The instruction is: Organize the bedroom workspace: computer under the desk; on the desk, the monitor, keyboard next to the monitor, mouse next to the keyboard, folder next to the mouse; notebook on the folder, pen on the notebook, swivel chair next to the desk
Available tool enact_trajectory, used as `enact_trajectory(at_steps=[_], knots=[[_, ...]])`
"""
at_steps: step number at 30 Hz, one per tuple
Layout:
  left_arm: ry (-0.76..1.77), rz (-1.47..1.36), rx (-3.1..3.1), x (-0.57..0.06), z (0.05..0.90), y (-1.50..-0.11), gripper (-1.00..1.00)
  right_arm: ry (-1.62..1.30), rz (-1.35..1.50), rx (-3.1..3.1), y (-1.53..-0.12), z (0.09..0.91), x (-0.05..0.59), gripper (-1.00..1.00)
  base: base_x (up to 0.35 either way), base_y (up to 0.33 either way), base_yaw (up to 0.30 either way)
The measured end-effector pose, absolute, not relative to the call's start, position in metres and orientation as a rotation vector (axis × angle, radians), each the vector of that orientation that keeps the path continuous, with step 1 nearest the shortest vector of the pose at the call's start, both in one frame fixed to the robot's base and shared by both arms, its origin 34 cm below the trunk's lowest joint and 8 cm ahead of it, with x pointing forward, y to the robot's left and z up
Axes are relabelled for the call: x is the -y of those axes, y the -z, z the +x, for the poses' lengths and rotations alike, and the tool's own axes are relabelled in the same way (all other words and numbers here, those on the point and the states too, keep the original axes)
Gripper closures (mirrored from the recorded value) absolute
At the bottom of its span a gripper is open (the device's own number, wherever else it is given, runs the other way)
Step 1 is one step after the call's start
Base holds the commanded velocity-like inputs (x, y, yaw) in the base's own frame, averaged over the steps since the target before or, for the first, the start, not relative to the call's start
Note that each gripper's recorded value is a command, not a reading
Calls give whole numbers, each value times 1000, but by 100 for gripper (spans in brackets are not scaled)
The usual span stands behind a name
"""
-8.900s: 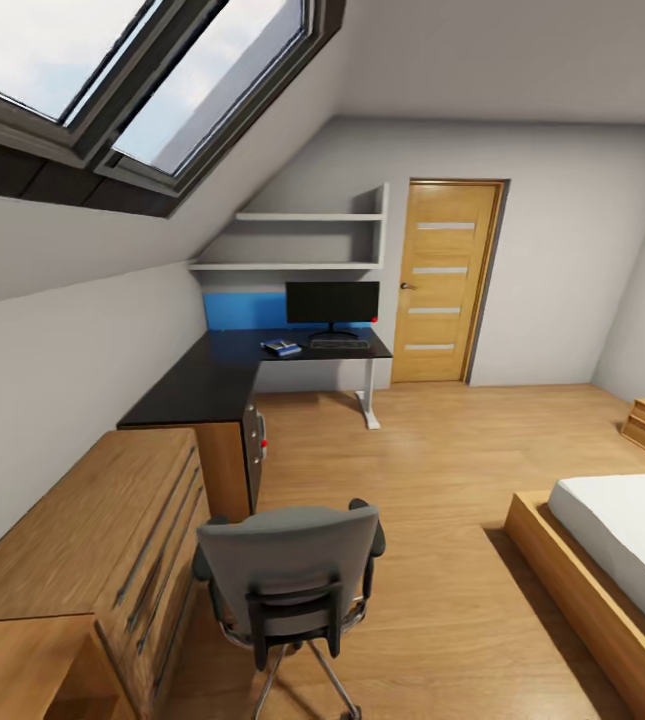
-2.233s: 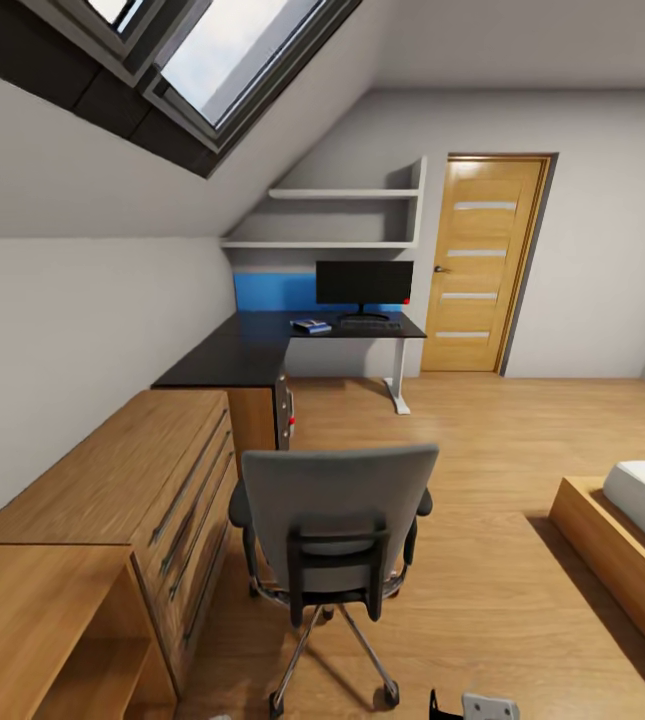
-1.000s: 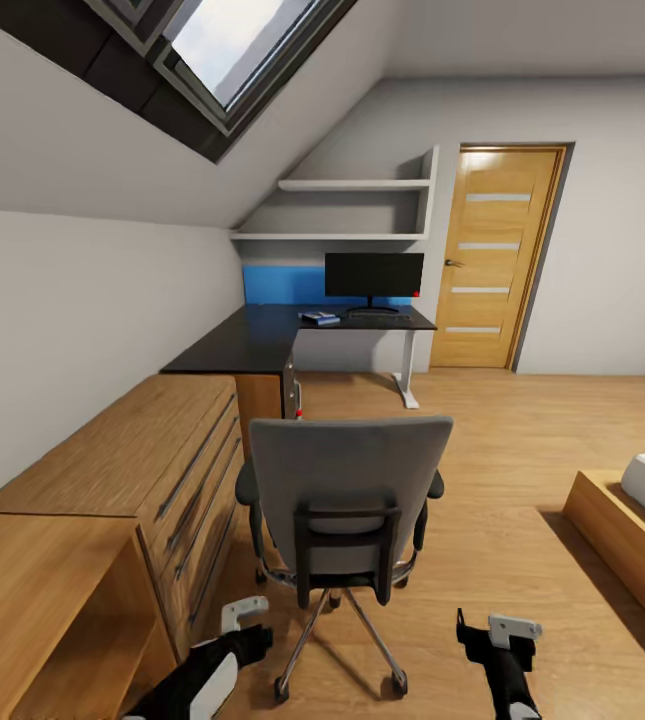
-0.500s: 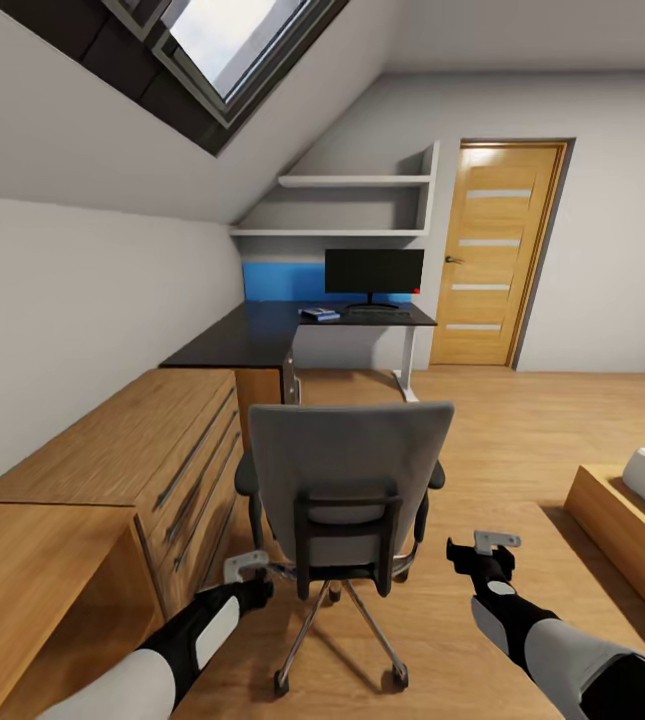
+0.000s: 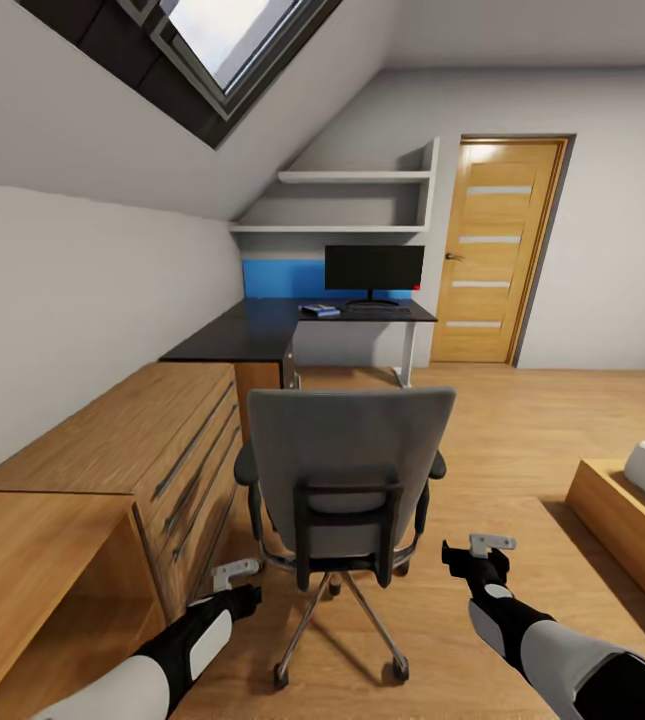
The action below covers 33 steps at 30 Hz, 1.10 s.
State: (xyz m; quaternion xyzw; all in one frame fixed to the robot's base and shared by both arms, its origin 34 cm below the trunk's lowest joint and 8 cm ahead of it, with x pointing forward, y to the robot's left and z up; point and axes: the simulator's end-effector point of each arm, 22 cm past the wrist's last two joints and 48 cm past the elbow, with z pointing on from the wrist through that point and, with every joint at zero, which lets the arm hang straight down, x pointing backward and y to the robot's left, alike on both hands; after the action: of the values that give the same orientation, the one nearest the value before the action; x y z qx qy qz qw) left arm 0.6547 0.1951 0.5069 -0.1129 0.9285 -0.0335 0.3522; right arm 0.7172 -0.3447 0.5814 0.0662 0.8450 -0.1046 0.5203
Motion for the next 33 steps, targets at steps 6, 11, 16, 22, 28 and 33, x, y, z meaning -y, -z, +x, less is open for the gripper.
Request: enact_trajectory(at_steps=[6,11,16,22,28,33], knots=[[90,-285,-2391,-204,670,-516,-100,221,230,-2108,-557,710,342,-100,0,0,0],[93,-238,-2432,-200,689,-534,-100,171,244,-2168,-559,722,332,-100,0,0,0],[72,-236,-2461,-208,685,-519,-100,177,243,-2165,-552,722,333,-100,0,0,0],[39,-276,-2414,-222,684,-502,-100,193,250,-2144,-539,718,342,-100,0,0,0],[43,-285,-2398,-221,683,-489,-100,186,242,-2123,-530,718,338,-100,0,0,0],[47,-293,-2396,-216,677,-473,-100,180,254,-2046,-534,724,337,-100,0,0,0]])
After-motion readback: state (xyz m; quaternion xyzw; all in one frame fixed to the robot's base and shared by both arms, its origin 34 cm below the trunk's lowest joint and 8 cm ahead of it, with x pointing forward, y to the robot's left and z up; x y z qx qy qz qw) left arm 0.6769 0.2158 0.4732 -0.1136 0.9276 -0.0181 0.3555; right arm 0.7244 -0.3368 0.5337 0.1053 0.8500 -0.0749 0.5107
